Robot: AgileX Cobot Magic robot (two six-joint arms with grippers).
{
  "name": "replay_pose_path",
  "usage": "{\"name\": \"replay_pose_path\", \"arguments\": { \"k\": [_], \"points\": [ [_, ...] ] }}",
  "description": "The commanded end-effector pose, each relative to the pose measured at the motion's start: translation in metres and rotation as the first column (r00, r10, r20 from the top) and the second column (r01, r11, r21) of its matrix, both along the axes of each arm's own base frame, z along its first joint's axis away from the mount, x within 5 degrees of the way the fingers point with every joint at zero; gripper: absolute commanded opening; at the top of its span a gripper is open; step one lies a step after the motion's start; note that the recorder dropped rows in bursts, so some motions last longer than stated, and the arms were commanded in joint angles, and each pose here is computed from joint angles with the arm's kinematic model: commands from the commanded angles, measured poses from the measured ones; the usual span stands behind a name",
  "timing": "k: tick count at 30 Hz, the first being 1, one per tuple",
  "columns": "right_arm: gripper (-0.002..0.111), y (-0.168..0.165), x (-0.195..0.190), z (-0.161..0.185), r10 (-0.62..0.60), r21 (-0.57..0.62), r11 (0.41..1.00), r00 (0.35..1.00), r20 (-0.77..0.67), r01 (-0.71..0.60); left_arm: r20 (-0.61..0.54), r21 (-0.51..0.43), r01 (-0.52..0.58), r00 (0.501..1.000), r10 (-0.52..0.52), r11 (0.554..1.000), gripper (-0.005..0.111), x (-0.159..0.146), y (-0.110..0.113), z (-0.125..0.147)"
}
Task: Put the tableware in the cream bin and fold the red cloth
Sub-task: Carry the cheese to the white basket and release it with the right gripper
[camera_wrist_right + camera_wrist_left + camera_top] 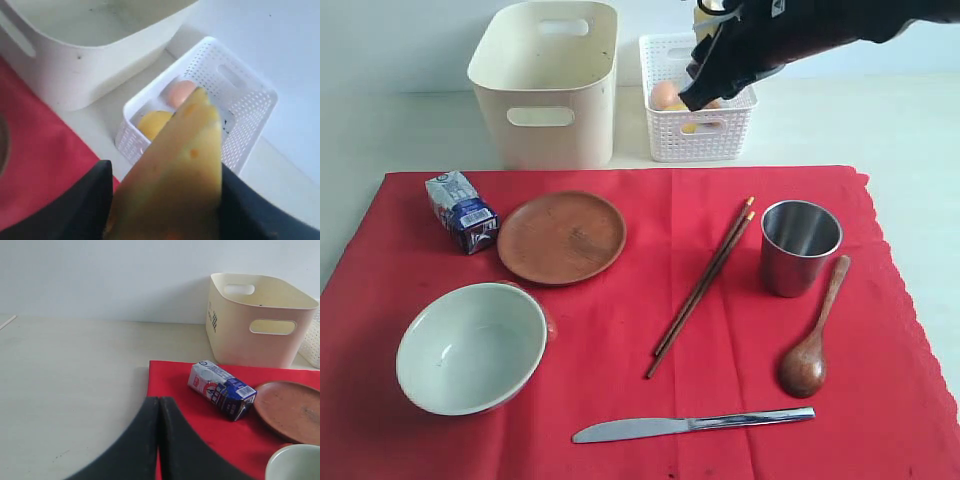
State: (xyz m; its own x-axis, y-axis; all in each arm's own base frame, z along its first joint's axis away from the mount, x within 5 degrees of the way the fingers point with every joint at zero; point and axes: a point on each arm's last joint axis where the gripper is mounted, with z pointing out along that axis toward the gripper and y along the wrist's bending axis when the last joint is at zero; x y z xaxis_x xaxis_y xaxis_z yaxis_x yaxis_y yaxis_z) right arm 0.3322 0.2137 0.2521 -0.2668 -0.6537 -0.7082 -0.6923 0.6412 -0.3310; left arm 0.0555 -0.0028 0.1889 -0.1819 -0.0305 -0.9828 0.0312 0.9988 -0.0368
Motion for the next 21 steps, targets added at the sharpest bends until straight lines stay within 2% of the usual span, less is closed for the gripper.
{"name": "replay_pose_path", "arguments": {
  "k": [1, 8, 10, 11, 13, 16, 21],
  "points": [
    [0.0, -0.004, 0.023, -0.017, -0.07, 0.09, 0.994, 0.997, 0.02, 0.068, 0.013, -0.006, -0.003, 1.0, 0.003, 1.0, 0.002, 0.0, 0.0, 0.001],
    [0.0, -0.005, 0.053, -0.059, -0.113, 0.198, 0.976, 0.99, 0.084, 0.095, 0.013, -0.006, -0.003, 1.0, 0.003, 1.0, 0.002, 0.0, 0.0, 0.001],
    [0.0, -0.008, 0.065, -0.072, -0.184, 0.295, 0.944, 0.979, 0.092, 0.15, 0.013, -0.006, -0.003, 1.0, 0.003, 1.0, 0.002, 0.0, 0.0, 0.001],
    [0.0, -0.014, 0.076, -0.081, -0.277, 0.37, 0.898, 0.959, 0.053, 0.239, 0.013, -0.006, -0.003, 1.0, 0.003, 1.0, 0.002, 0.0, 0.0, 0.001],
    [0.0, -0.023, 0.093, -0.091, -0.367, 0.425, 0.844, 0.93, 0.015, 0.326, 0.013, -0.006, -0.003, 1.0, 0.003, 1.0, 0.002, 0.0, 0.0, 0.001],
    [0.0, -0.021, 0.108, -0.107, -0.374, 0.418, 0.844, 0.927, 0.007, 0.337, 0.013, -0.006, -0.003, 1.0, 0.003, 1.0, 0.002, 0.0, 0.0, 0.001],
    [0.0, -0.019, 0.109, -0.116, -0.368, 0.405, 0.85, 0.93, 0.001, 0.335, 0.013, -0.006, -0.003, 1.0, 0.003, 1.0, 0.002, 0.0, 0.0, 0.001]
  ]
}}
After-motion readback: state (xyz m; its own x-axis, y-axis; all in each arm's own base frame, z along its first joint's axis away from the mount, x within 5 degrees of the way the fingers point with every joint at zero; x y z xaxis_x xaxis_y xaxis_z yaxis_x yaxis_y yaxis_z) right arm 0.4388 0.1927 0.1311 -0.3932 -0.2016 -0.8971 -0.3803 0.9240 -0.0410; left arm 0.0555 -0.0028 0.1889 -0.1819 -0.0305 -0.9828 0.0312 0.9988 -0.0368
